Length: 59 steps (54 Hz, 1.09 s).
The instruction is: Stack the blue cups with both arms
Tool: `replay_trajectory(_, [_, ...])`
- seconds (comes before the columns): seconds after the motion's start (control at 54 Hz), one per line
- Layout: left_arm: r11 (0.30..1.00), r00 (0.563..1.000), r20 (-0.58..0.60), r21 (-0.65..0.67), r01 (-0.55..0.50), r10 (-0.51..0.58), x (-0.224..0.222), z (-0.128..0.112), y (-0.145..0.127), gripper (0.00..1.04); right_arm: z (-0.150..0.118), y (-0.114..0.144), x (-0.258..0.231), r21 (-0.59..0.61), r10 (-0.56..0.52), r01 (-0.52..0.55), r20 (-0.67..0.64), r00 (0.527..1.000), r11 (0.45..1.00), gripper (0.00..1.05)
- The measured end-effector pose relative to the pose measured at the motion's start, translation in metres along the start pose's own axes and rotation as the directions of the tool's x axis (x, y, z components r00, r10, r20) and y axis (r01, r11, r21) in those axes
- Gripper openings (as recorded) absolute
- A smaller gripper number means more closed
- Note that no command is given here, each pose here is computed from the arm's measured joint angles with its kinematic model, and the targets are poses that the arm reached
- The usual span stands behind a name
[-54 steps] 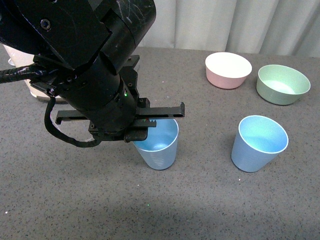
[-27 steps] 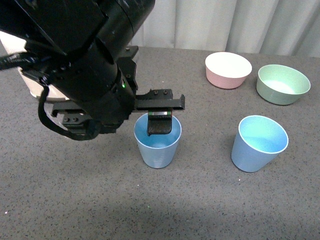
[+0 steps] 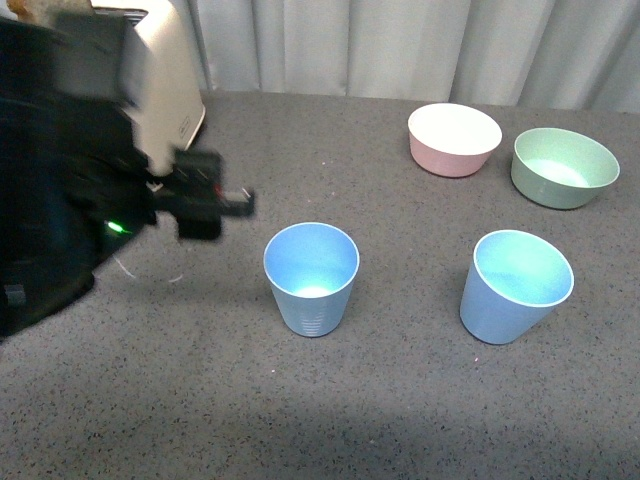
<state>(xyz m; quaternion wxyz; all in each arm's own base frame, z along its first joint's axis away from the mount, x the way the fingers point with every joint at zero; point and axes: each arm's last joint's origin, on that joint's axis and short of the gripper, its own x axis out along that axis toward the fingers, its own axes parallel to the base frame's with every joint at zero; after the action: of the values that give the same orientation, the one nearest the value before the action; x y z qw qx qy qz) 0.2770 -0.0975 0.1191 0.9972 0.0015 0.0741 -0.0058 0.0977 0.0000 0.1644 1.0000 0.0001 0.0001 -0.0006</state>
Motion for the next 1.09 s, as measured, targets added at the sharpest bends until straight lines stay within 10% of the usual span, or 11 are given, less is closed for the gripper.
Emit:
replay_trajectory(0.111, [0.999, 0.984, 0.179, -0.042, 0.001, 0.007, -0.024, 0.03, 0.022, 0.33, 0.0, 0.0, 0.0, 0.0, 0.003, -0.003, 0.0, 1.0, 1.0, 0.95])
replay_trajectory(0.278, [1.0, 0.993, 0.121, -0.017, -0.003, 0.005, -0.055, 0.017, 0.047, 0.03, 0.0, 0.0, 0.0, 0.0, 0.003, -0.003, 0.0, 1.0, 1.0, 0.95])
replay_trajectory(1.093, [1.0, 0.991, 0.136, -0.012, -0.013, 0.015, -0.136, 0.024, 0.096, 0.04, 0.0, 0.0, 0.0, 0.0, 0.003, -0.003, 0.0, 1.0, 1.0, 0.95])
